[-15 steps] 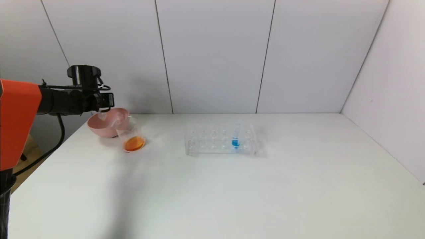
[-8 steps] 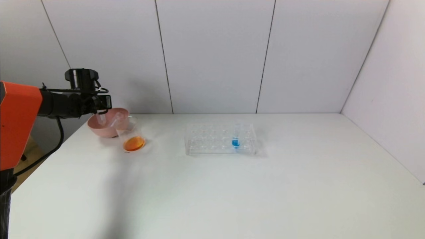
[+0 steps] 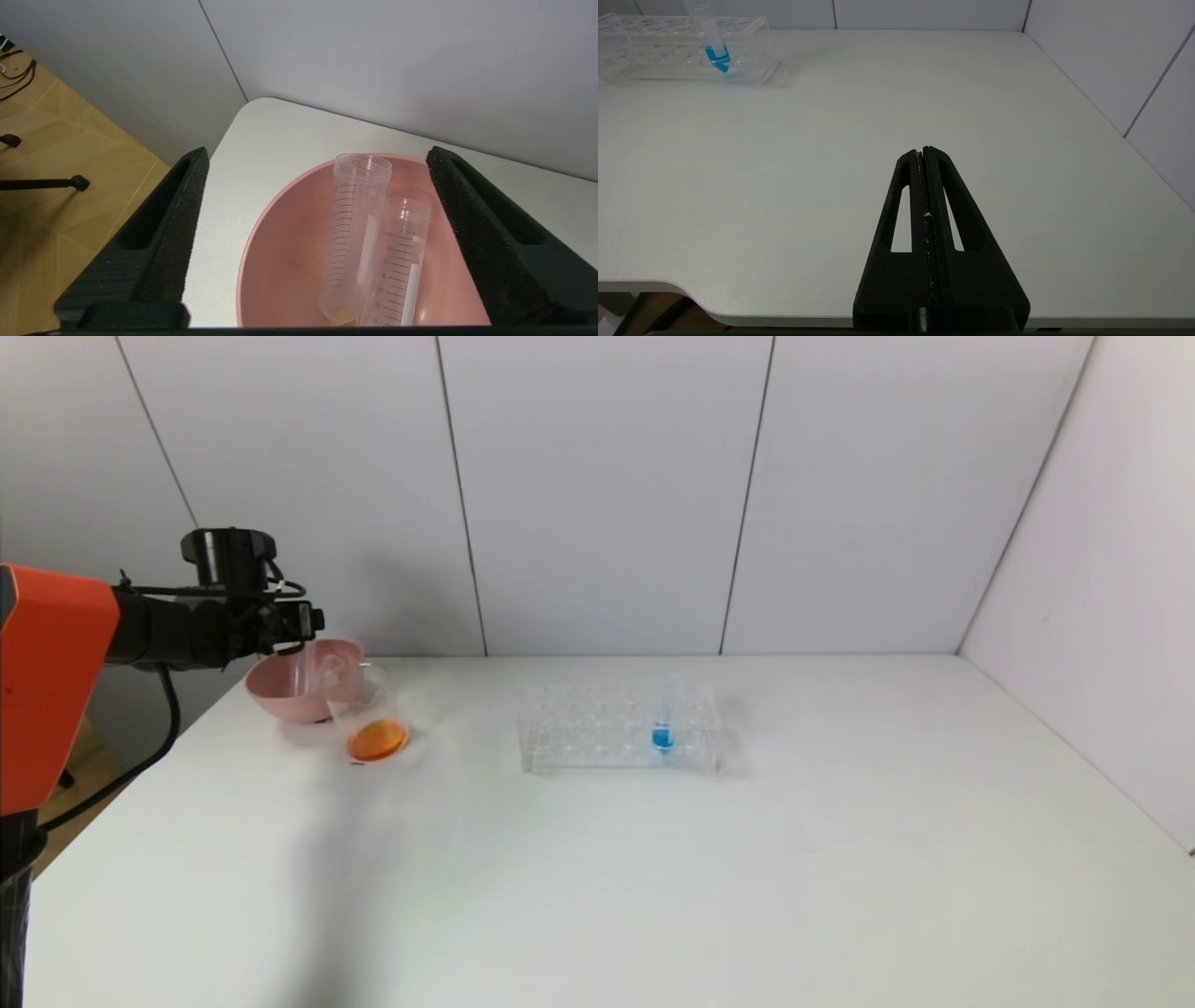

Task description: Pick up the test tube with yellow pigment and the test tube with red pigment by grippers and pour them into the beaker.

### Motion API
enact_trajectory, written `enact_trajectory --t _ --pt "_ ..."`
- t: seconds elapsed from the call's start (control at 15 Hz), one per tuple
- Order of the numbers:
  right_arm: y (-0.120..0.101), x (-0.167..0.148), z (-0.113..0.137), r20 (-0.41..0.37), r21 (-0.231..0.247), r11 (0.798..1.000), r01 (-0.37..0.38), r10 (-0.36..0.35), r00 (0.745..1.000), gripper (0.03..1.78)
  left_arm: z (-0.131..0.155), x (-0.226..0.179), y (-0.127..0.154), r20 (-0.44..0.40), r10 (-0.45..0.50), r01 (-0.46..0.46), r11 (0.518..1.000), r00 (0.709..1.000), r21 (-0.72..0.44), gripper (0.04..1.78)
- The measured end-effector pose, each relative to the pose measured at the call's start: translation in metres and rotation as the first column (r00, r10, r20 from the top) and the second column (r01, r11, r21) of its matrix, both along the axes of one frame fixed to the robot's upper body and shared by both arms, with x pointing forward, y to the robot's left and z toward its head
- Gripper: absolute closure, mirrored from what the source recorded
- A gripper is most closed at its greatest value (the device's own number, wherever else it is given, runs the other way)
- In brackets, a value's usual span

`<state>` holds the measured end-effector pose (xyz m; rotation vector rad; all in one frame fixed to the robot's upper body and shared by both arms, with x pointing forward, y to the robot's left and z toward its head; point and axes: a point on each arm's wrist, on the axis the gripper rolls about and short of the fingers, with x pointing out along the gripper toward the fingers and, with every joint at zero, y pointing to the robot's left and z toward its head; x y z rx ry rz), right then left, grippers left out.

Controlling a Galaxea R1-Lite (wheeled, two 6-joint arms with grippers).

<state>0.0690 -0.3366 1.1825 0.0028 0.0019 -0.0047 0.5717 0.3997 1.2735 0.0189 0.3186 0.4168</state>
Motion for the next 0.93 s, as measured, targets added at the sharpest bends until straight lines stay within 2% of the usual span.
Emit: enact_trajectory --t 0.13,0.33,0.53,0.67,0.93 --pt "0.0 0.0 0.0 0.0 0.0 1.0 0.0 0.0 1.0 1.7 0.002 -0.002 -0.001 0.009 -0.003 0.003 1.0 1.0 0.003 0.06" --pt "0.0 0.0 0.0 0.0 0.0 1.0 0.0 0.0 1.0 1.7 0.021 -0.011 -0.007 0.046 -0.01 0.01 1.0 0.999 0.017 0.05" --pt "0.0 0.0 0.0 0.001 0.0 1.0 0.0 0.0 1.0 1.7 0.065 -0.032 -0.023 0.114 -0.058 0.051 0.996 0.992 0.068 0.06" --pt "0.0 0.0 0.0 0.001 0.0 1.0 0.0 0.0 1.0 1.7 0.104 -0.055 -0.044 0.166 -0.127 0.107 0.986 0.978 0.125 0.06" --pt "0.0 0.0 0.0 0.0 0.0 1.0 0.0 0.0 1.0 1.7 0.172 -0.127 -0.077 0.219 -0.265 0.206 0.944 0.939 0.257 0.06"
